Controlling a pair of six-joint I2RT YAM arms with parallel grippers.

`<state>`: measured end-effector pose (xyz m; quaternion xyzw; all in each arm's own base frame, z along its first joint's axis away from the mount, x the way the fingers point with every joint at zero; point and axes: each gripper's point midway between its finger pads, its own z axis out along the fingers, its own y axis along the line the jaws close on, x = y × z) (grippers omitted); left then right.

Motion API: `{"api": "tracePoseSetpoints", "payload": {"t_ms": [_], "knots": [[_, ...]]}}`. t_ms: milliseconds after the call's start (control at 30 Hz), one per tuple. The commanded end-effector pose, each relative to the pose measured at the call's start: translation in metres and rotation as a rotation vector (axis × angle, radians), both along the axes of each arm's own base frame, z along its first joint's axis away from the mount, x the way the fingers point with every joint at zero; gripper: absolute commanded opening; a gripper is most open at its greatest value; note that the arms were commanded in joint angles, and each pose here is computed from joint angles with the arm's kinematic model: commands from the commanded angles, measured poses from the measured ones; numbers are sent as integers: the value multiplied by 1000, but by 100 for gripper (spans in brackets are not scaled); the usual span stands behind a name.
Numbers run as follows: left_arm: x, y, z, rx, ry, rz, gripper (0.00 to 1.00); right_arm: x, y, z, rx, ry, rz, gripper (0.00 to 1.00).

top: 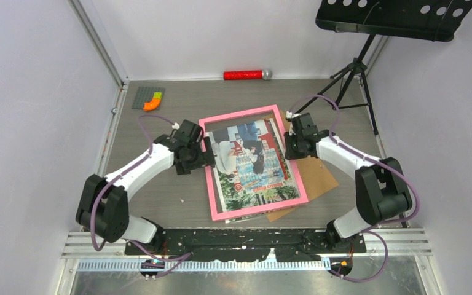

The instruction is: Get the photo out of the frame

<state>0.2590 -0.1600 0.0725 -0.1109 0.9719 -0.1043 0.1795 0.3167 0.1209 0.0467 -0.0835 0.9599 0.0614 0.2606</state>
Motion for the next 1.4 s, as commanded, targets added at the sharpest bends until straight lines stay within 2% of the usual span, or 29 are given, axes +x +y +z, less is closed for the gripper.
{"api": "tracePoseSetpoints", "payload": {"t_ms": [0,67,200,400,500,633,700,733,767,800,833,867,900,933,1033,1067,1200,1233,1267,1300,1333,1367], "knots": [[10,17,25,-10,-103,58,100,27,51,89,246,-190,24,5],[9,28,30,-2,-121,87,100,28,68,95,311,-189,30,5],[14,50,35,11,-153,141,100,23,121,68,366,-104,84,5],[10,74,24,44,-119,209,100,29,207,34,422,-32,111,5],[4,84,17,58,-97,235,100,36,244,34,476,-19,127,6],[-3,96,9,90,-78,263,100,34,276,28,497,-12,166,16],[-6,98,7,98,-71,269,100,27,287,34,517,-22,197,26],[-7,99,7,96,-69,268,100,24,286,33,515,-21,201,37],[-8,98,8,91,-73,266,100,25,287,43,533,-49,209,43],[-9,98,9,86,-81,264,100,23,282,39,520,-60,210,56],[-9,98,12,81,-96,265,100,25,281,55,538,-102,213,62],[-10,98,14,78,-105,263,100,24,273,52,514,-118,209,72],[-11,98,17,73,-119,262,100,25,271,72,535,-168,217,81],[-11,98,20,69,-130,255,100,25,264,73,515,-197,217,99],[-12,97,33,48,-178,240,100,29,243,108,522,-288,201,96],[-12,95,38,35,-200,234,100,27,234,104,522,-276,187,95],[-10,79,54,-68,-282,181,100,31,169,124,564,-319,48,95],[-9,72,57,-105,-298,159,100,29,146,108,531,-313,4,96],[-9,65,62,-144,-311,136,100,32,123,121,510,-382,-51,95],[-9,58,66,-181,-318,110,100,25,104,105,448,-391,-75,96],[-9,54,68,-199,-324,93,100,25,80,123,410,-482,-137,95],[-9,51,71,-207,-334,79,100,16,62,106,348,-488,-164,95]]}}
